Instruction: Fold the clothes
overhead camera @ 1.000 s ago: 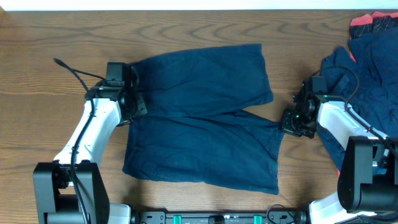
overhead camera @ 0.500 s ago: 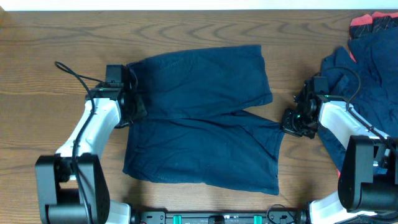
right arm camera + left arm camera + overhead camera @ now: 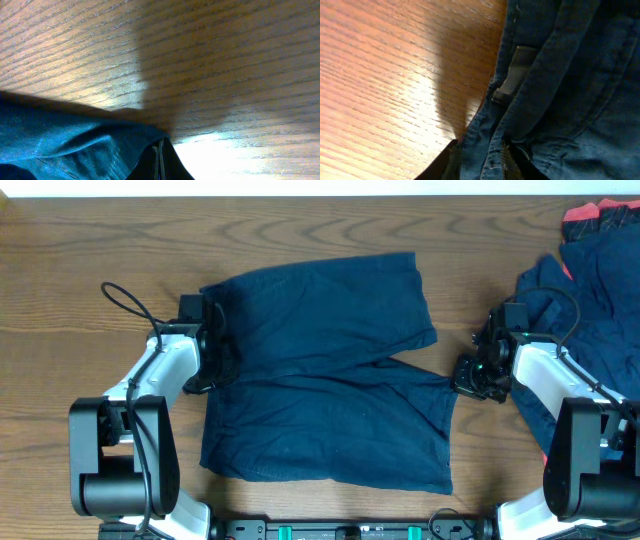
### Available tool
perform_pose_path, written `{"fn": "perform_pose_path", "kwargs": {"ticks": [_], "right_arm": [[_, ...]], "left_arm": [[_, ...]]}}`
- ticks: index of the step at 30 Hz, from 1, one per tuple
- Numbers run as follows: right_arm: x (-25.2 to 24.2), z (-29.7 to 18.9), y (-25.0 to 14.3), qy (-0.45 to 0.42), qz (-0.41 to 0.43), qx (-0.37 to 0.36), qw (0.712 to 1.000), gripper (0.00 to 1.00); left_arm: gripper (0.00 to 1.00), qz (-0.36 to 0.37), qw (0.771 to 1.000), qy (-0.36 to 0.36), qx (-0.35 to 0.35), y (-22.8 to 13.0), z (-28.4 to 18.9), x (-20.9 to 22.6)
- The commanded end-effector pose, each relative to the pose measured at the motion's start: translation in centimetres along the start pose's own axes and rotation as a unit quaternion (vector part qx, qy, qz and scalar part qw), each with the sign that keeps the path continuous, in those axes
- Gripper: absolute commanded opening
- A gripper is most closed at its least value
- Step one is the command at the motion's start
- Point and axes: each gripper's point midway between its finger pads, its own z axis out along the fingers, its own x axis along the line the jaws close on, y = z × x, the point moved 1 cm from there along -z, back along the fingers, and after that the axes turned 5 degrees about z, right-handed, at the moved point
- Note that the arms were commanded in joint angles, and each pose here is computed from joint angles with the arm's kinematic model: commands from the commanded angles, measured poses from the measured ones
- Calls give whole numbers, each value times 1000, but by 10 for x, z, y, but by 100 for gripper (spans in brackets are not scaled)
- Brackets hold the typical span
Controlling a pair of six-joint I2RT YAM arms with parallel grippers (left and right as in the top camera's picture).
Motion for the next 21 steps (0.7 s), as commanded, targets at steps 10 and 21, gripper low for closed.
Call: {"fn": "perform_pose_path", "kwargs": {"ticks": [10, 21], "right_arm": [[-30, -8, 21, -68, -17, -14, 997, 14], [-9, -96, 47, -58, -13, -57, 997, 18]], "left_arm": [[32, -1, 1000, 8, -8, 9, -25, 3], [69, 1, 995, -85, -48, -12, -112, -14]]}}
